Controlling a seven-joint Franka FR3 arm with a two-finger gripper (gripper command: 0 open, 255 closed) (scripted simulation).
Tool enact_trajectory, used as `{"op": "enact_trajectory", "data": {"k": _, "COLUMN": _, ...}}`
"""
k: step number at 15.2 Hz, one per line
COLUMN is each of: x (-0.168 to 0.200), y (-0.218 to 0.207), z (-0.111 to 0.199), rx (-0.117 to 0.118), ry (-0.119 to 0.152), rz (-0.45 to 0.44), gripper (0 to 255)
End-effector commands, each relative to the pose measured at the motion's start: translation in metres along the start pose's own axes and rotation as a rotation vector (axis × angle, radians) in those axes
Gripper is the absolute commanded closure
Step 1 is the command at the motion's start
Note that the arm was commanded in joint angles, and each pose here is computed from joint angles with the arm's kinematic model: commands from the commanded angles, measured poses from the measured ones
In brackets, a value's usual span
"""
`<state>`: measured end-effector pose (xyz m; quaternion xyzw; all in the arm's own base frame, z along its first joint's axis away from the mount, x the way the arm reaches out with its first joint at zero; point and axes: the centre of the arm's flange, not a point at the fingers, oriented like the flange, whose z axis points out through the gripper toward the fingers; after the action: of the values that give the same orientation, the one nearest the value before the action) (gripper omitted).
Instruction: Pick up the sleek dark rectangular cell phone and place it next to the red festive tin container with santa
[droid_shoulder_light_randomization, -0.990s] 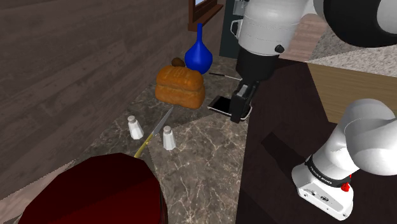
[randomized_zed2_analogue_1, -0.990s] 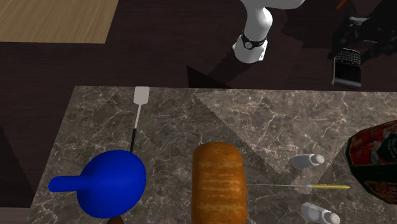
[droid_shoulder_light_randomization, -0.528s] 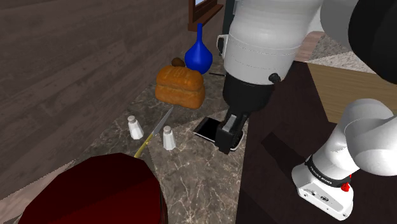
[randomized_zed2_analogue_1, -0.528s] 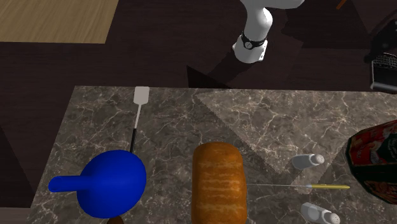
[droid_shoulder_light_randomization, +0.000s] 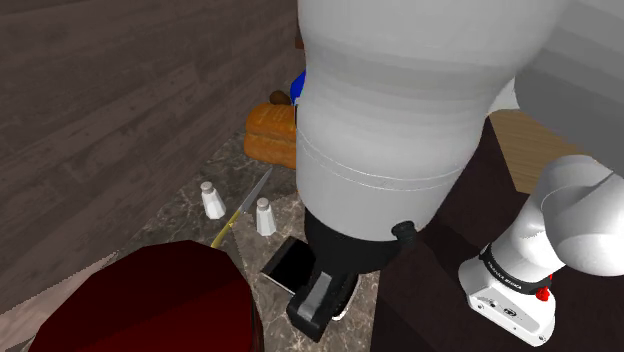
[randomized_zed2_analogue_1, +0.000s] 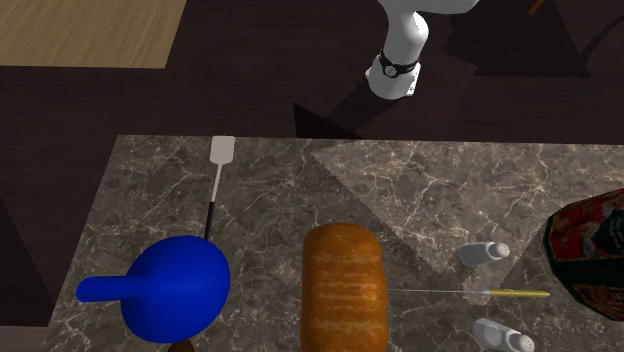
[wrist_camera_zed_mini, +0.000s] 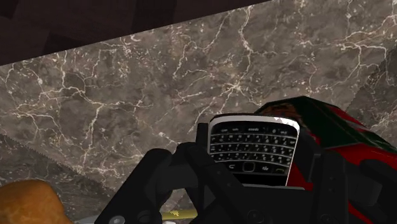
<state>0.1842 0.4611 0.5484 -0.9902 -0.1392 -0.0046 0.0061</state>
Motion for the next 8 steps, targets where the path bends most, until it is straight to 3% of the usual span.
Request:
{"op": "enact_trajectory", "data": {"k": 1, "x": -0.005, "y": -0.025, "z": 0.000, "rx": 0.001, "ry": 0.000, "rz": 0.002, "gripper": 255}}
{"op": "enact_trajectory", "data": {"k": 8, "x": -0.016, "y": -0.102, "z": 0.006, "rx": 0.001, "ry": 0.000, "rz": 0.002, "gripper": 255}}
